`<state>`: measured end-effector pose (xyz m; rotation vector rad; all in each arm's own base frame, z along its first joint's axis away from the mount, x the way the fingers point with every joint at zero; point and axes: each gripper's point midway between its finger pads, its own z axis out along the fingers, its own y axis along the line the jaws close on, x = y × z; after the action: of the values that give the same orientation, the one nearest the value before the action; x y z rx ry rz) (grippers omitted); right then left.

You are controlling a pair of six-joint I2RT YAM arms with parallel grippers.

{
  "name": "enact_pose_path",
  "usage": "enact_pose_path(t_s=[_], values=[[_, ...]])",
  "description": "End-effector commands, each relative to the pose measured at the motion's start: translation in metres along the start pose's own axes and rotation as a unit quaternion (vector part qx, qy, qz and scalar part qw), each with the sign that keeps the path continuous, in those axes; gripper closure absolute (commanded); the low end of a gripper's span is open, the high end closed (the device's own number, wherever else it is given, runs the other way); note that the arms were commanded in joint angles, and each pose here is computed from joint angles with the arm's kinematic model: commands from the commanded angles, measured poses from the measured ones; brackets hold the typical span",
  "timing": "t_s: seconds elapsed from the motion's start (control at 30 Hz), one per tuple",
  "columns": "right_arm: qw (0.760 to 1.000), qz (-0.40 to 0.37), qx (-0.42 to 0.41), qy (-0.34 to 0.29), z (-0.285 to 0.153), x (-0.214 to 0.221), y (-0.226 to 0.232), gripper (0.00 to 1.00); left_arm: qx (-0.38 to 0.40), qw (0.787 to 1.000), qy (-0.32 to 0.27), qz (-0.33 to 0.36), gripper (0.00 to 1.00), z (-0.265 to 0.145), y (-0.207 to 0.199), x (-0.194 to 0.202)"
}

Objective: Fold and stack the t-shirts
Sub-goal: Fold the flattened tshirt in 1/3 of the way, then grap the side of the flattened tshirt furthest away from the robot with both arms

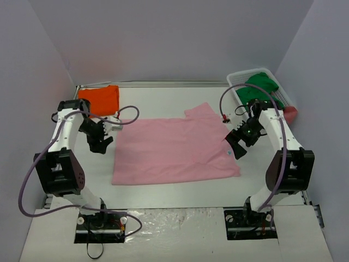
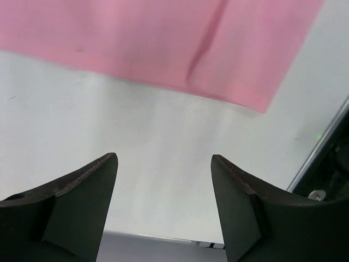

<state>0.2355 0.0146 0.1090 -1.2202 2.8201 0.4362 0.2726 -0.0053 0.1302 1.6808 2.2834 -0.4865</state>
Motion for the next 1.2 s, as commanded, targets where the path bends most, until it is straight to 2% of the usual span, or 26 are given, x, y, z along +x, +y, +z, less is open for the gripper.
enact_pose_path(t_s=[0.0, 0.03, 0.07, 0.1, 0.13, 0.17, 0.23, 0.27, 0.33, 0.37, 0.4, 0.47, 0.5, 0.6, 0.63, 0.73, 0.77, 0.83, 0.87, 0.93, 1.07, 1.17], values=[[0.988, -0.005, 0.066, -0.138, -0.053, -0.057, -0.008, 0.0, 0.018, 0.995, -0.064, -0.078, 0.32, -0.048, -0.054, -0.029], [0.979, 0.003, 0.09, -0.18, -0.066, -0.075, -0.015, 0.0, -0.016, 0.992, -0.086, -0.087, 0.32, -0.056, -0.044, -0.037], [0.969, 0.018, 0.114, -0.22, -0.077, -0.09, -0.022, 0.0, -0.081, 0.981, -0.119, -0.129, 0.32, -0.062, -0.014, -0.049], [0.937, 0.039, 0.172, -0.302, -0.106, -0.119, -0.04, 0.0, -0.129, 0.97, -0.147, -0.141, 0.32, -0.073, -0.003, -0.059], [0.923, 0.041, 0.194, -0.33, -0.116, -0.128, -0.046, 0.0, -0.158, 0.961, -0.167, -0.156, 0.32, -0.079, 0.005, -0.065], [0.908, 0.041, 0.218, -0.356, -0.127, -0.138, -0.055, 0.0, -0.198, 0.942, -0.205, -0.178, 0.32, -0.082, 0.026, -0.073], [0.904, 0.075, 0.237, -0.348, -0.126, -0.137, -0.072, 0.0, -0.283, 0.91, -0.235, -0.191, 0.3, -0.103, 0.042, -0.077], [0.904, 0.082, 0.241, -0.344, -0.123, -0.137, -0.078, 0.0, -0.332, 0.878, -0.268, -0.216, 0.29, -0.109, 0.063, -0.077], [0.904, 0.099, 0.238, -0.341, -0.106, -0.14, -0.09, 0.0, -0.402, 0.843, -0.278, -0.223, 0.18, -0.13, 0.071, -0.071], [0.912, 0.077, 0.199, -0.35, -0.095, -0.147, -0.082, 0.0, -0.426, 0.817, -0.303, -0.242, 0.15, -0.14, 0.079, -0.074], [0.919, 0.069, 0.169, -0.349, -0.076, -0.15, -0.083, 0.0, -0.43, 0.809, -0.306, -0.258, 0.12, -0.14, 0.08, -0.071], [0.924, 0.065, 0.11, -0.362, -0.06, -0.164, -0.072, 0.0, -0.416, 0.814, -0.293, -0.278, 0.11, -0.134, 0.079, -0.066], [0.933, 0.078, 0.094, -0.339, -0.041, -0.165, -0.076, 0.0, -0.41, 0.819, -0.285, -0.282, 0.11, -0.133, 0.083, -0.066], [0.945, 0.063, 0.098, -0.306, -0.025, -0.175, -0.072, 0.0, -0.385, 0.832, -0.263, -0.3, 0.1, -0.118, 0.085, -0.056], [0.947, 0.056, 0.091, -0.302, -0.019, -0.176, -0.068, 0.0, -0.376, 0.834, -0.264, -0.305, 0.03, -0.114, 0.086, -0.055], [0.955, 0.029, 0.086, -0.282, -0.006, -0.179, -0.05, 0.0, -0.314, 0.838, -0.292, -0.337, 0.06, -0.096, 0.092, -0.057], [0.957, 0.026, 0.088, -0.276, -0.003, -0.178, -0.048, 0.0, -0.25, 0.846, -0.313, -0.351, 0.06, -0.08, 0.09, -0.065], [0.958, 0.026, 0.088, -0.271, 0.0, -0.176, -0.048, 0.0, -0.204, 0.843, -0.336, -0.368, 0.06, -0.077, 0.095, -0.068], [0.96, 0.027, 0.085, -0.267, 0.003, -0.173, -0.048, 0.0, -0.16, 0.842, -0.344, -0.384, 0.06, -0.063, 0.098, -0.07], [0.96, 0.024, 0.083, -0.265, 0.004, -0.171, -0.049, 0.0, -0.14, 0.837, -0.352, -0.396, 0.06, -0.06, 0.111, -0.069], [0.968, 0.03, 0.07, -0.238, 0.021, -0.162, -0.053, 0.0, -0.064, 0.82, -0.355, -0.444, 0.06, -0.025, 0.139, -0.061], [0.974, 0.038, 0.068, -0.213, 0.035, -0.154, -0.059, 0.0, -0.029, 0.812, -0.374, -0.448, 0.06, -0.012, 0.155, -0.064]])
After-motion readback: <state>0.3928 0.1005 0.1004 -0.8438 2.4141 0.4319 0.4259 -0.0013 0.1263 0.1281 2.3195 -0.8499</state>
